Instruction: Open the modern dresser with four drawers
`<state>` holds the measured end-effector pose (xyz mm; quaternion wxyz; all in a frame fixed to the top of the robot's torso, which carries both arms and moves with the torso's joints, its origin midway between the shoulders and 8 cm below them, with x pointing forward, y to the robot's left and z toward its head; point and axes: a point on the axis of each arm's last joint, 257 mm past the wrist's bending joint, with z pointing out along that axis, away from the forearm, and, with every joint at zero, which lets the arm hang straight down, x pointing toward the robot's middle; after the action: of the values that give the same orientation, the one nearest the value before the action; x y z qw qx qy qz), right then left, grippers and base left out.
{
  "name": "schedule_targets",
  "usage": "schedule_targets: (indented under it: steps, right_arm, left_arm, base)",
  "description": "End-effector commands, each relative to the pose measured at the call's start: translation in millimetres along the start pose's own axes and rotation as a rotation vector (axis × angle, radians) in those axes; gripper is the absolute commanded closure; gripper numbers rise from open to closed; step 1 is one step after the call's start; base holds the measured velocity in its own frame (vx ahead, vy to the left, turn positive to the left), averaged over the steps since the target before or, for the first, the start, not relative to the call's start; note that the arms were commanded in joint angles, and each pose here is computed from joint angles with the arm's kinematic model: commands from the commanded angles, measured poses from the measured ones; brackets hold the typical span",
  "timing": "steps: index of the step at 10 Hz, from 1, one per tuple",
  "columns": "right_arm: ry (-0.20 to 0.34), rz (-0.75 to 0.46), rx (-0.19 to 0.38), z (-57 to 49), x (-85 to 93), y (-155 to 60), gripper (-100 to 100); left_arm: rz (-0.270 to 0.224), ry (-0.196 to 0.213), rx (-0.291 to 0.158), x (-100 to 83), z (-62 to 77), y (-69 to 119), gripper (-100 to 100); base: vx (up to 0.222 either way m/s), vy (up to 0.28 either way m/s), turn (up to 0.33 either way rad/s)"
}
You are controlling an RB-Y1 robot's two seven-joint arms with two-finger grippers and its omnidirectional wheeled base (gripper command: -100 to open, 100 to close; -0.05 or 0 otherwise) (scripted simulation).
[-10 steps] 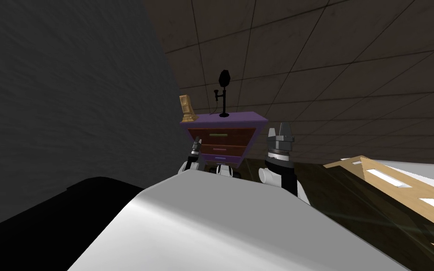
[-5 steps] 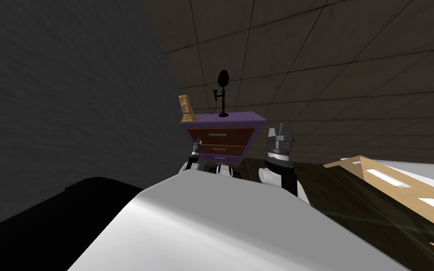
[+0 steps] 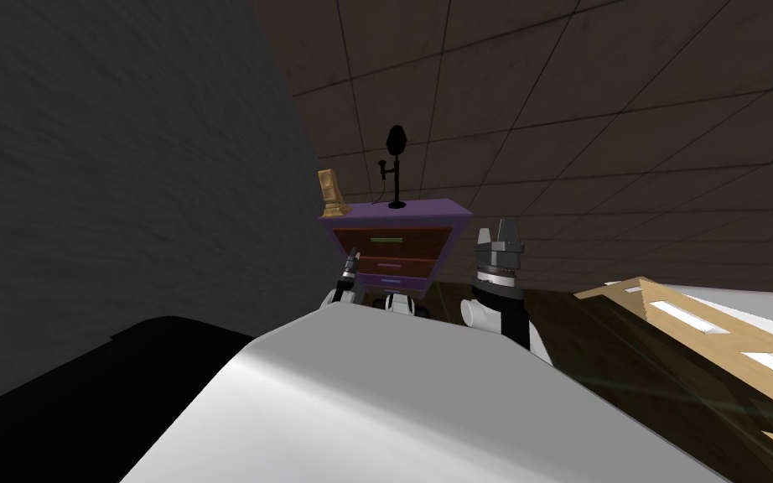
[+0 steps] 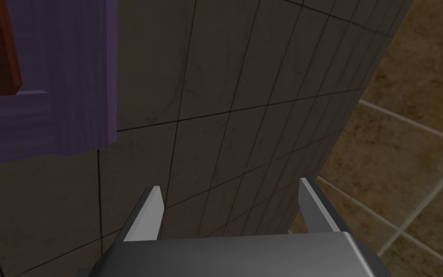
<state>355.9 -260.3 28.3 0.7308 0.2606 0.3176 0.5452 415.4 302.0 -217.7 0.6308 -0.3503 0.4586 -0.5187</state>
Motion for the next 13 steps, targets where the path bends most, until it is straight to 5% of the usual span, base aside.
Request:
schedule_targets:
  steps: [1,13]
  right_arm:
    - [0.0,0.0,0.0,0.0,0.0,0.0,0]
    - [0.0,0.0,0.0,0.0,0.0,0.0,0]
  left_arm:
    - [-0.001,0.005,-0.049,2.7,-8.7,23.9,-100]
    - [-0.016,0.009,-0.147,13.7,-36.0,85.1,-100]
  base:
    - [-0.011,-0.02,0.012]
    - [-0.003,-0.019,-0.001]
